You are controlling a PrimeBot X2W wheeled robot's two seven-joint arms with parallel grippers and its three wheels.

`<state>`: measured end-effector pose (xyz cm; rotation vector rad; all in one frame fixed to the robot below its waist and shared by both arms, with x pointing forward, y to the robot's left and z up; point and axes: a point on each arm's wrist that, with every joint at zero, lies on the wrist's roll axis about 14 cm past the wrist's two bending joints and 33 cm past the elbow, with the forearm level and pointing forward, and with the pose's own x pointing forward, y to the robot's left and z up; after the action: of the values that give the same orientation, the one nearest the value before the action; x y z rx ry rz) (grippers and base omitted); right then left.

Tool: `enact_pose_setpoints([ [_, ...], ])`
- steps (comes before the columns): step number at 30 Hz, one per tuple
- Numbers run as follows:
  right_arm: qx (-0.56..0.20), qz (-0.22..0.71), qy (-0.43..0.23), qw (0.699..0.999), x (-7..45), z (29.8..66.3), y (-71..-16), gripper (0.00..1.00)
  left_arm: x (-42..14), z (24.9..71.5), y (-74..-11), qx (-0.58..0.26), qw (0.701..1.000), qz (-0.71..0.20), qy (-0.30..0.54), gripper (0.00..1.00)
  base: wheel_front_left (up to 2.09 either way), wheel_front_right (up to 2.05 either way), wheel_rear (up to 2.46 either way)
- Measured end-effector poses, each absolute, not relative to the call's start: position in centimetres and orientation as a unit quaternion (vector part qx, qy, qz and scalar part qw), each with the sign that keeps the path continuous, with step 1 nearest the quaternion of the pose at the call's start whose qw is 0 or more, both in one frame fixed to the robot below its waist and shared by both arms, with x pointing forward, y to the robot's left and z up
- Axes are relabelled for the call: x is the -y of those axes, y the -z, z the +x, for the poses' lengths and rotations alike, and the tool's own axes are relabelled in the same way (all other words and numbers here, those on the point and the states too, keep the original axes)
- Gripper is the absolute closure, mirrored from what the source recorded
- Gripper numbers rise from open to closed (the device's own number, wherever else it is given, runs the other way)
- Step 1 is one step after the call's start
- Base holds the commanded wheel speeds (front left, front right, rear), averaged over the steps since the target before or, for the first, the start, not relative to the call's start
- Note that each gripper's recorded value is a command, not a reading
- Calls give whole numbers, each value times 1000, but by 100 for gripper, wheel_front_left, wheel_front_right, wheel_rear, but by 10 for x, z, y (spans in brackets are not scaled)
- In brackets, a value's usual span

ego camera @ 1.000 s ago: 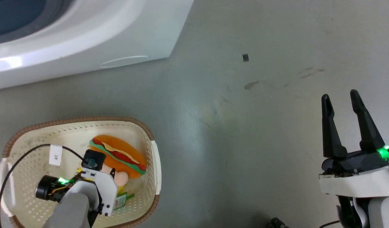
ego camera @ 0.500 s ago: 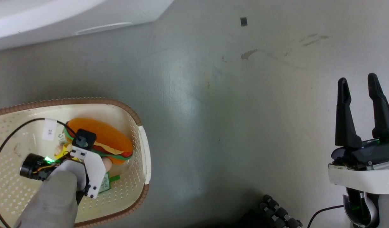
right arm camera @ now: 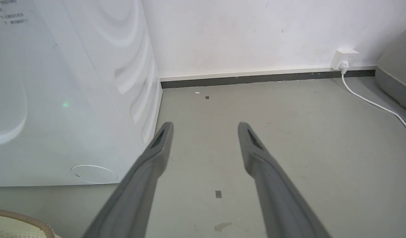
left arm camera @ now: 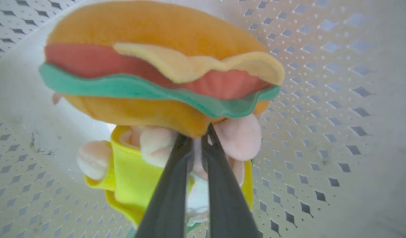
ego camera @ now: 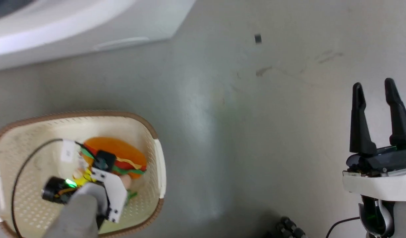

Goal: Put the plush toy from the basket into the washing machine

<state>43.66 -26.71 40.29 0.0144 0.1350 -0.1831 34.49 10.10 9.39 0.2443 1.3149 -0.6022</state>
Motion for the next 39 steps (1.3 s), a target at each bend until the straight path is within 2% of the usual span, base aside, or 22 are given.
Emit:
enact_pose_setpoints([
  [7, -35, 9, 79, 996, 259, 431, -433, 0, -96, 349, -144, -547, 807, 39, 220, 100, 0, 0, 0],
  [16, 10, 18, 61, 998, 243, 408, -476, 0, -114, 363, -219, -446, 876, 23, 181, 100, 0, 0, 0],
  [23, 50, 32, 35, 998, 225, 394, -506, 0, -127, 382, -289, -324, 935, 11, 143, 100, 0, 0, 0],
  [30, 82, 43, 7, 996, 207, 387, -529, 0, -147, 373, -344, -232, 968, -3, 95, 100, 0, 0, 0],
  [39, 107, 52, -17, 993, 191, 382, -546, 0, -163, 381, -422, -99, 993, 0, 58, 100, 0, 0, 0],
])
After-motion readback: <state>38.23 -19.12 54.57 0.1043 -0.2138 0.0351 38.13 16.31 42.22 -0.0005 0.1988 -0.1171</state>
